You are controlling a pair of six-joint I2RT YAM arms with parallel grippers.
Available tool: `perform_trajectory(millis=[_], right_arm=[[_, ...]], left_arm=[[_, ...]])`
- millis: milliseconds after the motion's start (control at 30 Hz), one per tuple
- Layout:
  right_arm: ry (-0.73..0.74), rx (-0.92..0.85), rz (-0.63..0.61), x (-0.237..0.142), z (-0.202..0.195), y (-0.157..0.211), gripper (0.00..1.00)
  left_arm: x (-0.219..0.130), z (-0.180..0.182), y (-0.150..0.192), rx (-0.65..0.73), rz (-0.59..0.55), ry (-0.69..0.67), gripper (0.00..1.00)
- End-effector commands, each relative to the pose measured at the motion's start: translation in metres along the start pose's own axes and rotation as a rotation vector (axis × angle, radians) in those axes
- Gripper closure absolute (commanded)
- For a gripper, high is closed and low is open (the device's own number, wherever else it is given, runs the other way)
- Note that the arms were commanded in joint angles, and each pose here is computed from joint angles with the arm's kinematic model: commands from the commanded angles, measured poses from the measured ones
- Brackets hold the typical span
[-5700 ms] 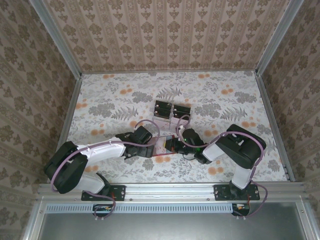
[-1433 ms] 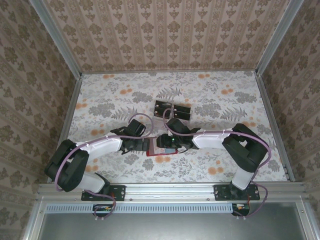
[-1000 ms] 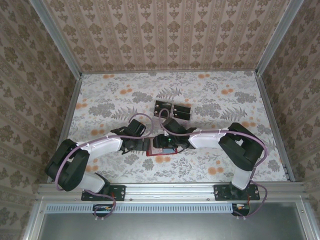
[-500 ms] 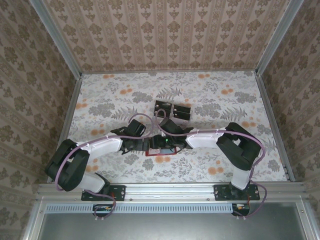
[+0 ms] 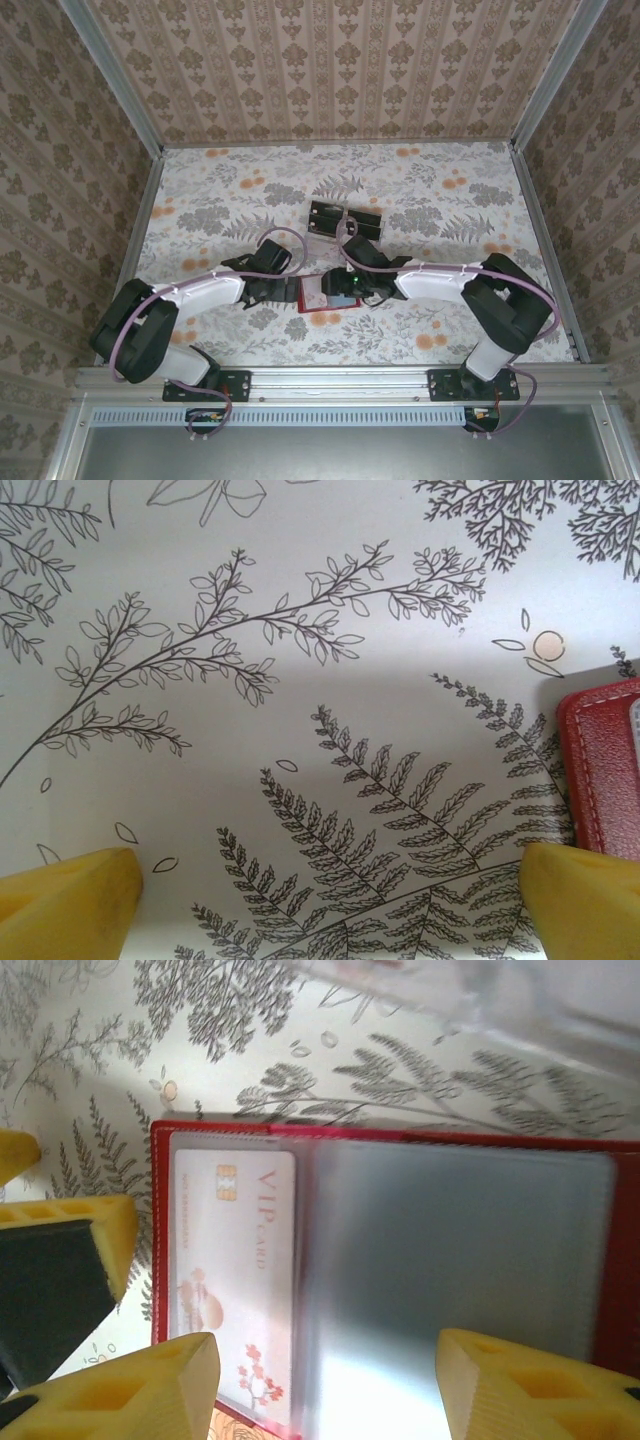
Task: Put the credit cards into the card holder
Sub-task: Insert the credit card into the card slot.
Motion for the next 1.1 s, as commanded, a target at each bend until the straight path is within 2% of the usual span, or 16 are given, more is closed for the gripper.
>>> perform_trajectory(millis=[0,167,267,500,633,800,1067], right_arm=[[0.009,-0.017,-0.038,-0.019,0.001,-0.004,0.4],[-0.042,-0.033,-0.054,-0.026,0.016,-0.009,0.42],[-0.084,-0.031,-0.045,-0.02,0.024,-0.011,0.47],[-0.125,-0.025,-0.003,0.007,0.036,-0.008,0.77],[-0.12,-0.019,0.012,0.018,0.036,-0.005,0.84],[-0.09,-0.011,0.012,0.02,0.029,-0.001,0.84],[-0.051,-0.009,0.013,0.019,0.022,0.003,0.7]], left_arm=[[-0.004,0.004,0.007,0.023,0.016,-0.006,0.0],[-0.01,0.004,0.005,0.02,-0.001,0.0,0.0],[-0.01,0.003,0.003,0.021,-0.003,0.003,0.0],[-0.007,0.002,0.002,0.016,0.0,0.011,0.0],[-0.004,0.001,0.003,0.019,0.009,0.013,0.0],[-0.001,0.0,0.004,0.019,0.016,0.014,0.0],[0.003,0.0,0.006,0.019,0.023,0.017,0.0]])
Point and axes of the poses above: each hand's point on the last joint's axis, 136 mm out from that joint toward the fingers, its own x axis out along the fingers, its own z axis along the line the jaws close on, y = z × x, the point moved 9 cm from there along -x, back along the fingers
